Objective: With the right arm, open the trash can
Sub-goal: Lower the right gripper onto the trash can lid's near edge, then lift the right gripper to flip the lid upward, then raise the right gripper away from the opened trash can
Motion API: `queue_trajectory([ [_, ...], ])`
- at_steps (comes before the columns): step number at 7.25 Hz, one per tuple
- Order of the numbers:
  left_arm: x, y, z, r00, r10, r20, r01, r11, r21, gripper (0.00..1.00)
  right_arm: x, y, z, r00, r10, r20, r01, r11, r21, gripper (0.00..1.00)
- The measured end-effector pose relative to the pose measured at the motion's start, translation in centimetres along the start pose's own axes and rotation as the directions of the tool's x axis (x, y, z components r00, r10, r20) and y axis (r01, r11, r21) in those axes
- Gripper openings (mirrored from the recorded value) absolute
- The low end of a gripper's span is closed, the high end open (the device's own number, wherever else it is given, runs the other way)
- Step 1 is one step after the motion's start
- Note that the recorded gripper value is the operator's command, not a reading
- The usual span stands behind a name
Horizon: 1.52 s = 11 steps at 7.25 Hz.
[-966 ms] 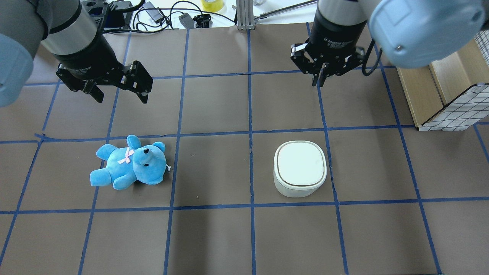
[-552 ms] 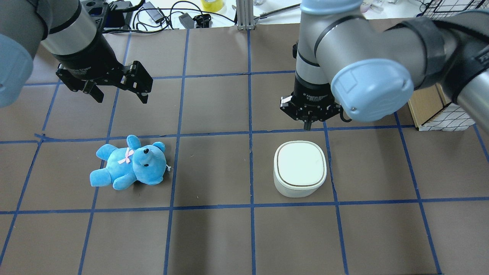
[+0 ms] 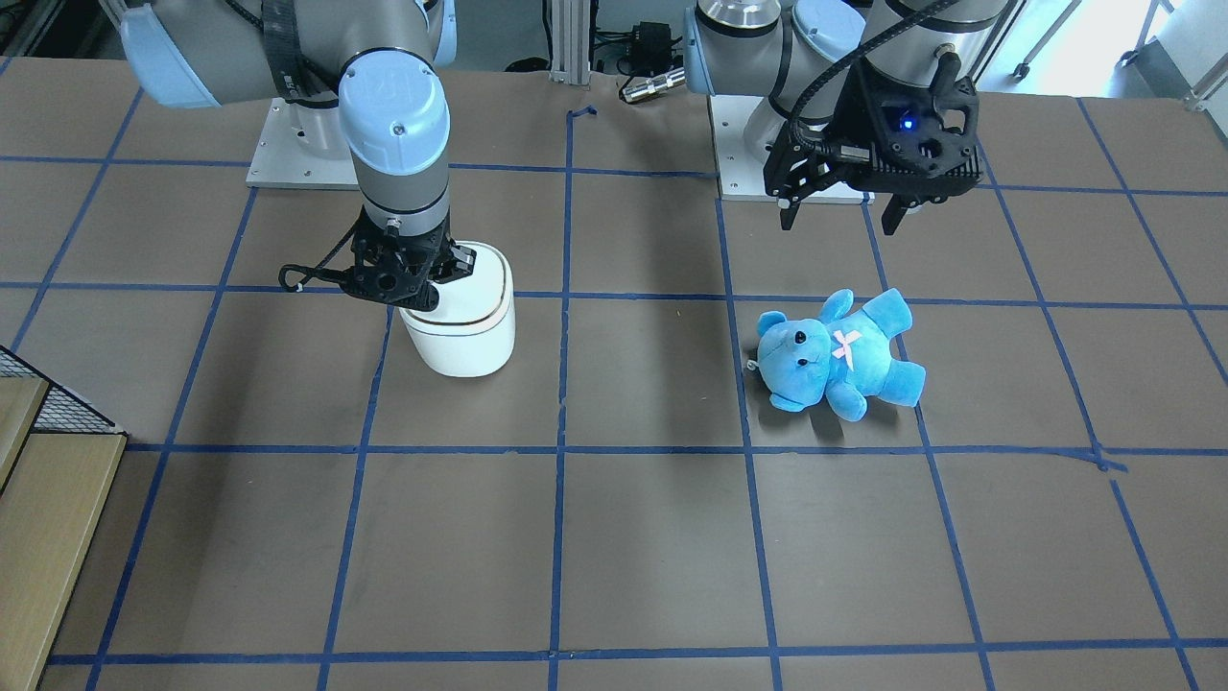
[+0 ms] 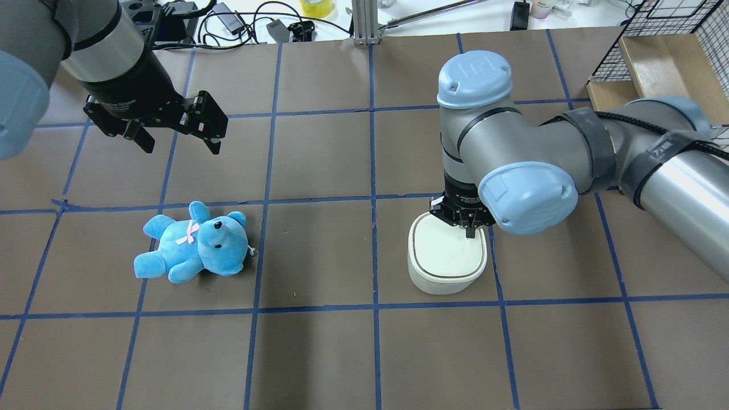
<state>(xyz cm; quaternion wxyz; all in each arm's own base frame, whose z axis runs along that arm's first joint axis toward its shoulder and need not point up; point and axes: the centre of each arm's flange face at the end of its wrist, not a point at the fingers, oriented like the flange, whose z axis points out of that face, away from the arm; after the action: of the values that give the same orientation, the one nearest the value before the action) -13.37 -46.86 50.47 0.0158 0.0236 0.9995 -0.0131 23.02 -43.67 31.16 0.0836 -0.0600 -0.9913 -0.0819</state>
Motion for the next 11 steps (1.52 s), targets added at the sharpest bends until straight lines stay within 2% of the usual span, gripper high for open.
queue_trajectory([
  [2, 0.0, 0.0, 0.0, 1.0, 0.0, 0.0, 0.0, 1.0, 0.0, 1.0, -0.2, -0.2, 1.0, 1.0, -0.004, -0.006, 0.004, 1.0, -0.01, 0.0],
  [3, 0.0, 0.0, 0.0, 1.0, 0.0, 0.0, 0.0, 1.0, 0.0, 1.0, -0.3, -0.4, 1.1, 1.0, -0.005, -0.007, 0.005, 1.0, -0.013, 0.11],
  [4, 0.0, 0.0, 0.0, 1.0, 0.0, 0.0, 0.0, 1.0, 0.0, 1.0, -0.2, -0.5, 0.1, 1.0, -0.003, 0.003, 0.003, 1.0, 0.004, 0.39],
  [5, 0.0, 0.0, 0.0, 1.0, 0.0, 0.0, 0.0, 1.0, 0.0, 1.0, 0.1, -0.2, -3.0, 0.999, 0.002, 0.035, -0.003, 0.999, 0.041, 0.99],
  [6, 0.0, 0.0, 0.0, 1.0, -0.001, 0.0, 0.001, 1.0, 0.0, 1.0, 0.7, 0.4, -7.6, 0.997, 0.004, 0.073, -0.009, 0.997, 0.074, 1.0],
  [8, 0.0, 0.0, 0.0, 1.0, 0.0, 0.0, 0.0, 1.0, 0.0, 1.0, 2.0, 1.2, -15.8, 0.993, -0.002, 0.116, -0.013, 0.991, 0.131, 1.0],
  [9, 0.0, 0.0, 0.0, 1.0, 0.0, 0.0, 0.0, 1.0, 0.0, 1.0, 2.4, 1.2, -18.4, 0.991, -0.008, 0.134, -0.015, 0.986, 0.164, 1.0],
  [11, 0.0, 0.0, 0.0, 1.0, 0.0, 0.0, 0.0, 1.0, 0.0, 1.0, 3.1, 0.9, -20.6, 0.989, -0.036, 0.145, 0.005, 0.978, 0.207, 1.0],
])
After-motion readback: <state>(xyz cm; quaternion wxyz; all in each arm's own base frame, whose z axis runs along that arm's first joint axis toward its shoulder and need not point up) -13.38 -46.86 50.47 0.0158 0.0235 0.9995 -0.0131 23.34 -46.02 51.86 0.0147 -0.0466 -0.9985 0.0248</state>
